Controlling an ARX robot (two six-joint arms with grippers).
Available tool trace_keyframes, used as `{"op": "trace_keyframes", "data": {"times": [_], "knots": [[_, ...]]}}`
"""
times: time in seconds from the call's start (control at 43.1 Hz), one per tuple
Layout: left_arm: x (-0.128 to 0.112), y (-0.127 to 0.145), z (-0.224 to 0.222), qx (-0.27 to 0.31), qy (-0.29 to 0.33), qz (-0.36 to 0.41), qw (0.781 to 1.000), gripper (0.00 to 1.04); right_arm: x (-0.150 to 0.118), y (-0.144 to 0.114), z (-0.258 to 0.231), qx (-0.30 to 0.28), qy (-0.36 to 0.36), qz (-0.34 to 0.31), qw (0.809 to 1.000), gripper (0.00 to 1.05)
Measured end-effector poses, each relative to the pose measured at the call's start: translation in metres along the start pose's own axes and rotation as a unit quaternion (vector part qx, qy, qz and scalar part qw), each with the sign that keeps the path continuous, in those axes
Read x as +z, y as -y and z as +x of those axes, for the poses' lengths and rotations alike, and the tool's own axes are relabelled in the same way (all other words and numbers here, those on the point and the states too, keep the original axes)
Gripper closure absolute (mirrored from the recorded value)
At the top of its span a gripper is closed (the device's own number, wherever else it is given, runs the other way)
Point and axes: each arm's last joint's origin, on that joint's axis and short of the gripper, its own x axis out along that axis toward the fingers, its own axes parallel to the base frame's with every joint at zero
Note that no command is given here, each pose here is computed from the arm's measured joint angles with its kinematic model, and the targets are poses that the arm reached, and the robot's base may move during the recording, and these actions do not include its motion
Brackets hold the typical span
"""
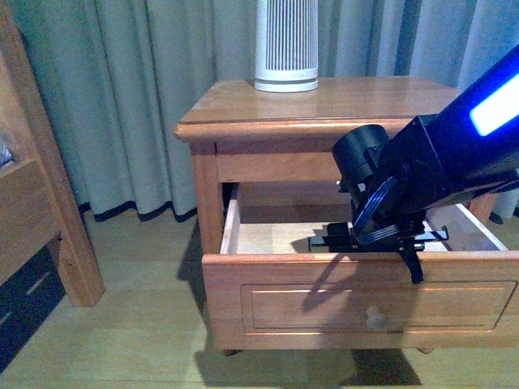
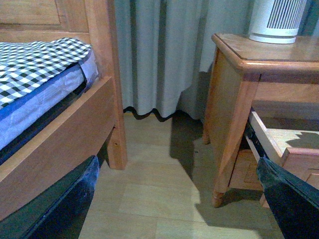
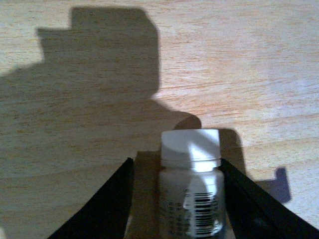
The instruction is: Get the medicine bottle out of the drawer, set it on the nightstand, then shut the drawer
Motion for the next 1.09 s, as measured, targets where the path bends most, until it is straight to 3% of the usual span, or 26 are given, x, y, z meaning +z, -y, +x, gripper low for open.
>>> {"op": "trace_keyframes", "data": {"times": [0.162, 0.348, 0.533, 0.811, 0.95, 1.089], "knots": [[0.0, 0.0, 0.0, 0.0, 0.0, 0.0, 1.0, 0.07, -0.004, 0.004, -0.003, -0.03, 0.023, -0.025, 0.999, 0.73], [0.0, 0.0, 0.0, 0.0, 0.0, 0.0, 1.0, 0.07, 0.0, 0.009, -0.025, -0.042, 0.06, -0.046, 0.996, 0.74], [0.0, 0.0, 0.0, 0.0, 0.0, 0.0, 1.0, 0.07, 0.017, 0.016, -0.092, -0.026, 0.125, -0.038, 0.991, 0.74], [0.0, 0.0, 0.0, 0.0, 0.0, 0.0, 1.0, 0.07, 0.014, 0.047, -0.169, 0.006, 0.184, -0.015, 0.983, 0.74], [0.0, 0.0, 0.0, 0.0, 0.0, 0.0, 1.0, 0.07, 0.043, 0.065, -0.2, 0.002, 0.248, -0.001, 0.969, 0.74], [0.0, 0.0, 0.0, 0.0, 0.0, 0.0, 1.0, 0.07, 0.096, 0.09, -0.205, -0.024, 0.279, 0.017, 0.96, 0.74]]}}
